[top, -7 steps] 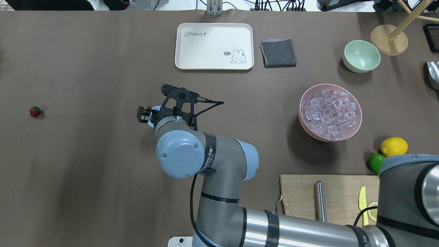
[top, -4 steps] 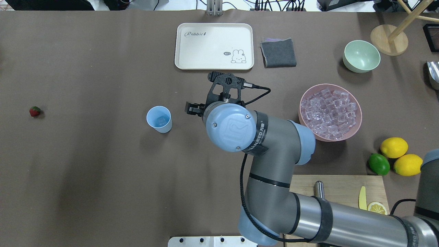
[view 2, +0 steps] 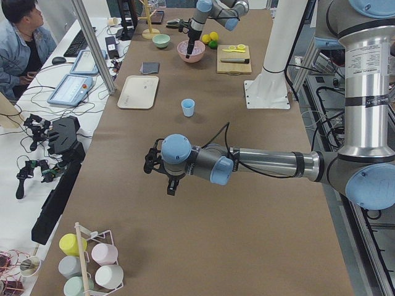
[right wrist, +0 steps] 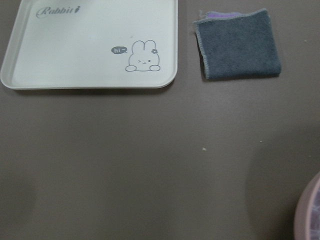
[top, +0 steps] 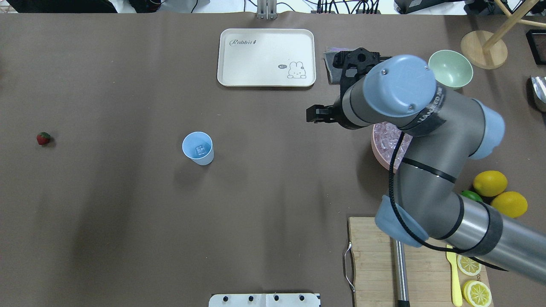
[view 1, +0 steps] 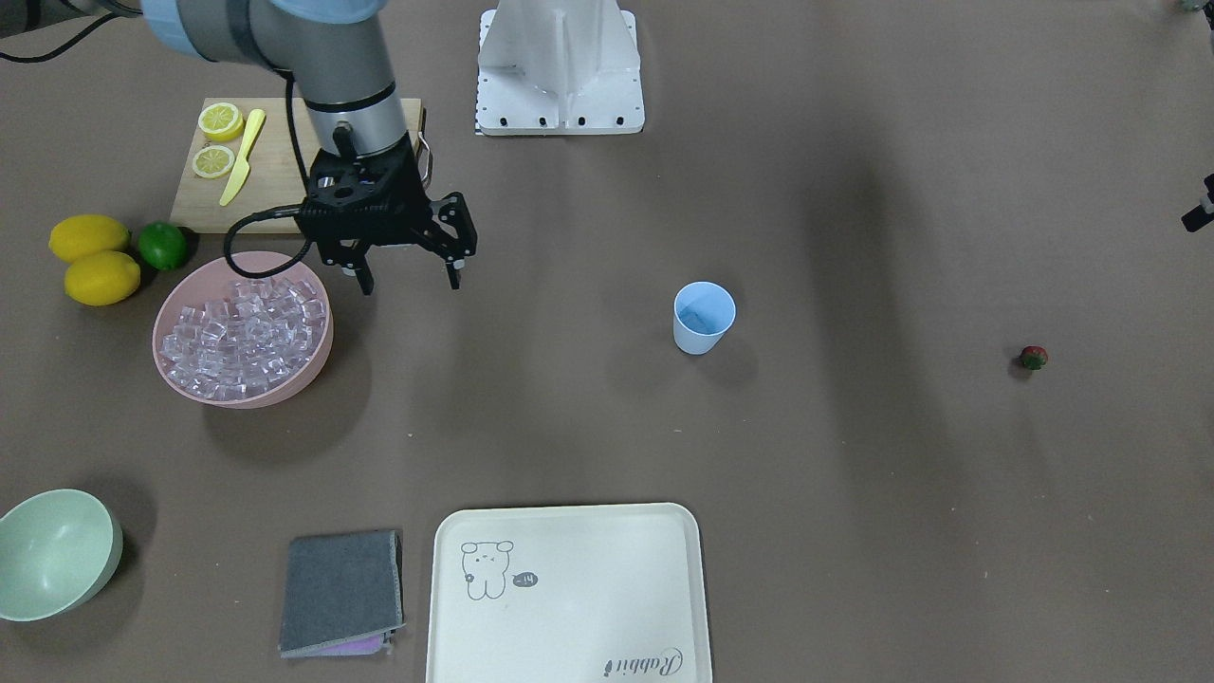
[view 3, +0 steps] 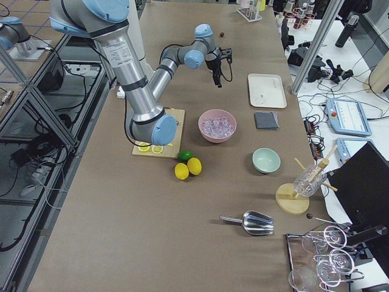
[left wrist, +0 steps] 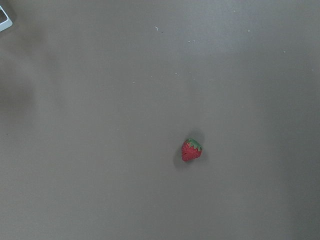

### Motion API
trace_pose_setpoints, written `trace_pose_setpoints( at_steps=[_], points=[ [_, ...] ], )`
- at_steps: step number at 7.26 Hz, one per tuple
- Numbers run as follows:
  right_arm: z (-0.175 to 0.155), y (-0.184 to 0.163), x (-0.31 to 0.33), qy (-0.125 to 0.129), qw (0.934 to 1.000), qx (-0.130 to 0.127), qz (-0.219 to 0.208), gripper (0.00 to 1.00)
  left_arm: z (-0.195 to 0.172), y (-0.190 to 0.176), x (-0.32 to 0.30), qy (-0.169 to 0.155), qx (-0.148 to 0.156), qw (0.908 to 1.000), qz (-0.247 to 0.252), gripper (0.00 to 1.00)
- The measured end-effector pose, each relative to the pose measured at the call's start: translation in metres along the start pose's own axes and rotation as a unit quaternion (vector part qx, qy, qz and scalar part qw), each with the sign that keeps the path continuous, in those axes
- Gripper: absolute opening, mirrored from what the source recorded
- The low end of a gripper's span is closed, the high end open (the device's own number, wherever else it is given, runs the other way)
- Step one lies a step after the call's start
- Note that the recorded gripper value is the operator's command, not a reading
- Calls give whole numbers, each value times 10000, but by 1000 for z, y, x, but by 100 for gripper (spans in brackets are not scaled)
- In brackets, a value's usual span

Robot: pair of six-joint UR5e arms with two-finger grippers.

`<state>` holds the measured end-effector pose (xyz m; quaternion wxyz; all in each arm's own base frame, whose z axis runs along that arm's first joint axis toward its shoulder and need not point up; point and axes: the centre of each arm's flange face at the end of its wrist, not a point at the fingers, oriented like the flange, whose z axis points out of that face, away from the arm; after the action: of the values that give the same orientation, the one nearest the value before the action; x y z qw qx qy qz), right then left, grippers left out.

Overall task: Put ice and strawberries in cup
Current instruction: 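Return the right gripper into the pink ice bowl, then grasp a third ice cube with the right gripper and lift it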

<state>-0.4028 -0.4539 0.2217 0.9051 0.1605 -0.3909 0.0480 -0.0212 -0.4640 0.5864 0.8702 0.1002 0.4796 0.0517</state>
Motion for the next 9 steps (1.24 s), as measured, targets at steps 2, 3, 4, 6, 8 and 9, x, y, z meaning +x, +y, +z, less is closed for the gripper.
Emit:
trace_pose_setpoints(
  at_steps=[2, 3, 4, 6, 8, 9],
  points=[
    [13, -1, 68, 36, 9989, -108, -450, 90, 0, 0, 0, 0, -1, 10000, -2, 98],
    [19, 1, 102, -38, 9973, -194, -703, 78, 0, 0, 0, 0, -3, 10000, -3, 98],
    [22, 4, 128, -60, 9951, -299, -944, 67, 0, 0, 0, 0, -4, 10000, -1, 98],
    [31, 9, 168, 54, 9862, -475, -1583, 58, 1, 0, 0, 1, -6, 10000, 5, 98],
    [39, 15, 195, 153, 9735, -646, -2189, 53, 0, 0, 0, 4, -3, 10000, 11, 98],
    [44, 17, 202, 185, 9695, -712, -2336, 50, 0, 0, 0, 3, -3, 10000, 12, 98]
  ],
)
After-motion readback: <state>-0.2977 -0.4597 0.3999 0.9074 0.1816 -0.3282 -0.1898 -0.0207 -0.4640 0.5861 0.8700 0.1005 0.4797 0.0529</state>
